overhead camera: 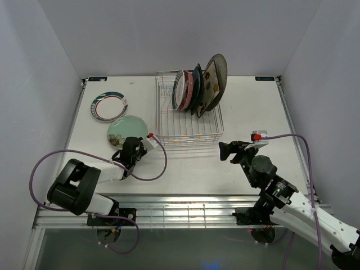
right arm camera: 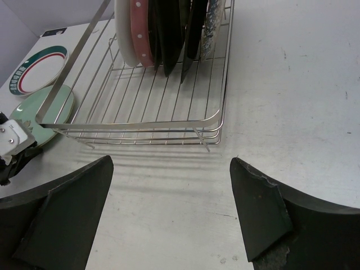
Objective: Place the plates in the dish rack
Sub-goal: Pick up the plate from the corner of the board, then insert the plate into the dish rack.
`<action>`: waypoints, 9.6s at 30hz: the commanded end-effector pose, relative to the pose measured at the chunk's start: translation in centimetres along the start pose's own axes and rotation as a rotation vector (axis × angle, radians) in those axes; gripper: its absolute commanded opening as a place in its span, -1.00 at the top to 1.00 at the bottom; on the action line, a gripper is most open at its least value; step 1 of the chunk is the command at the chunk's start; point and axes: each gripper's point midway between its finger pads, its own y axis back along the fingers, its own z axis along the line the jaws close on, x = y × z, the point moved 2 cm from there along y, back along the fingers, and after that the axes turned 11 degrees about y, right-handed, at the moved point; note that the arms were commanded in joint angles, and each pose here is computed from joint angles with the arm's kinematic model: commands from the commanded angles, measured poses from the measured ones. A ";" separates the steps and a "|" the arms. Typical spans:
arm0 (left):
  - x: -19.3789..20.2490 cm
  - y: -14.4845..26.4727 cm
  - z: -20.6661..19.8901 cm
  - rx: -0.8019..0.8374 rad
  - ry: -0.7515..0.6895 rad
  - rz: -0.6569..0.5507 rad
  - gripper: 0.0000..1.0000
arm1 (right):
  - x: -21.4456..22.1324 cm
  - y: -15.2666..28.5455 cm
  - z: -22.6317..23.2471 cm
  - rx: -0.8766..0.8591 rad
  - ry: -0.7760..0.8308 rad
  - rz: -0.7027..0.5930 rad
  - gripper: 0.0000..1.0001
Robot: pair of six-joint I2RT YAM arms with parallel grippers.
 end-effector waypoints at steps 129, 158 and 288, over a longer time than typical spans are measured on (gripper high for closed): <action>-32.8 9.4 19.7 0.089 0.622 -0.580 1.00 | -0.9 -0.2 1.1 -0.055 -0.027 -0.027 -0.79; -41.1 10.6 18.5 0.132 0.668 -0.716 1.00 | -1.2 0.0 1.5 -0.082 -0.042 -0.037 -0.79; -43.3 -2.2 11.5 0.316 1.387 -0.552 1.00 | -0.8 0.1 1.5 -0.095 -0.035 -0.050 -0.79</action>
